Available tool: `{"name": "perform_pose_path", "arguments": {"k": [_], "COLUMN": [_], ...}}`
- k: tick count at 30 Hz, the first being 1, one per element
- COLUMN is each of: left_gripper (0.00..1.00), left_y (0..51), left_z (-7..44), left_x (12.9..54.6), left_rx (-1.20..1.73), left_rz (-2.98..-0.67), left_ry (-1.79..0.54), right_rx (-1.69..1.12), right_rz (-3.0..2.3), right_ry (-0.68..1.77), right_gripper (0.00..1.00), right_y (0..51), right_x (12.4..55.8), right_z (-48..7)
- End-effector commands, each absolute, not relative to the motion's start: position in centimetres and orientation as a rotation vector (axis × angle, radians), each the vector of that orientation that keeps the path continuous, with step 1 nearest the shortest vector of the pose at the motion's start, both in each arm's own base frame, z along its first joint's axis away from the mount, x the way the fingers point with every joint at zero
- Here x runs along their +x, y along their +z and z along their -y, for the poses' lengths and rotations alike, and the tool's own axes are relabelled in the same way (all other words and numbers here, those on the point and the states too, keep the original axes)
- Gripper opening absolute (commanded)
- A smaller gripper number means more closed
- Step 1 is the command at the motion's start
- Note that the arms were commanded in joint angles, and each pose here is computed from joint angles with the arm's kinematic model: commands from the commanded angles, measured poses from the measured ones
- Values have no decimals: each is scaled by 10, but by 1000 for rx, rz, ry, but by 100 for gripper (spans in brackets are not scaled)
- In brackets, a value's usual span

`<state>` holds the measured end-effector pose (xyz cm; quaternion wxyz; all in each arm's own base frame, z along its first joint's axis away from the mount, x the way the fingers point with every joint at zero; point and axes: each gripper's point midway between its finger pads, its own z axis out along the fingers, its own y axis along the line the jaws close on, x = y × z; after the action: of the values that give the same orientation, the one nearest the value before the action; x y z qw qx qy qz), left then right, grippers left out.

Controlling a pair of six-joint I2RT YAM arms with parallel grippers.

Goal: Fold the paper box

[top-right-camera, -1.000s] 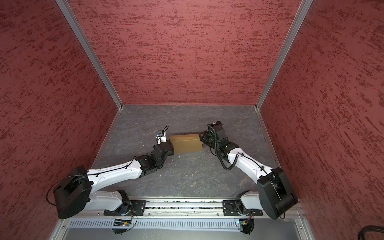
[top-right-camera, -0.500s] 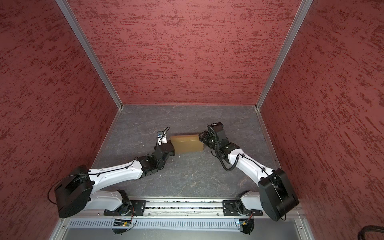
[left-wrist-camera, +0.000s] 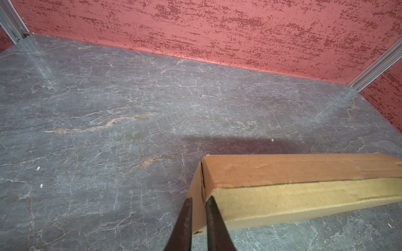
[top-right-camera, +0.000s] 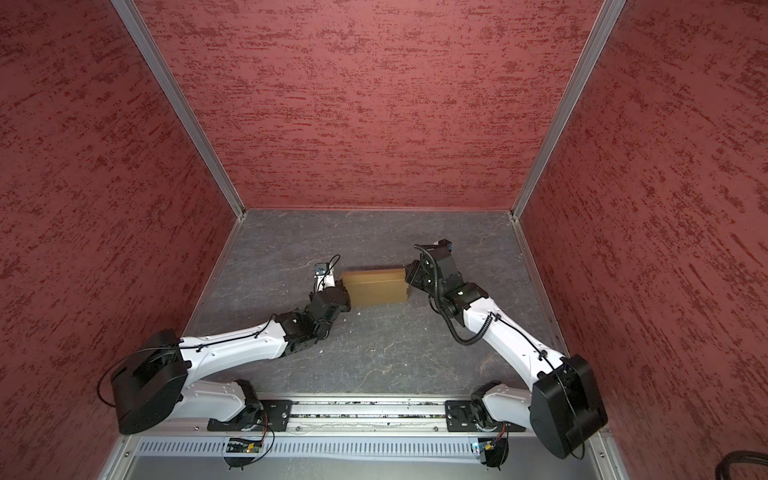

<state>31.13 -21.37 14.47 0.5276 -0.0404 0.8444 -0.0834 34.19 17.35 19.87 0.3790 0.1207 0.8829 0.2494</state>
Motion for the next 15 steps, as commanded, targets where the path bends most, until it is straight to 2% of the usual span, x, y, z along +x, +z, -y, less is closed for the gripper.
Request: {"name": "perform_pose_path", "arguments": {"k": [1, 6, 15], "left_gripper": [15, 15, 14], "left_y": [61, 62, 60], "left_z": [196, 196, 196], "left_x": [273, 272, 272], "left_rx": [118, 117, 124], "left_rz": [-2304, -2301, -2307], "left_ry": [-21, -21, -13], "right_rx": [27, -422, -899], "right_rz": [-2201, -2147, -1959], "right_ry": [469, 338, 26], "right_gripper": [66, 66, 73], "right_y": [242, 261, 235], "right_x": [340, 325, 299], "right_z": [-166, -178, -193]}}
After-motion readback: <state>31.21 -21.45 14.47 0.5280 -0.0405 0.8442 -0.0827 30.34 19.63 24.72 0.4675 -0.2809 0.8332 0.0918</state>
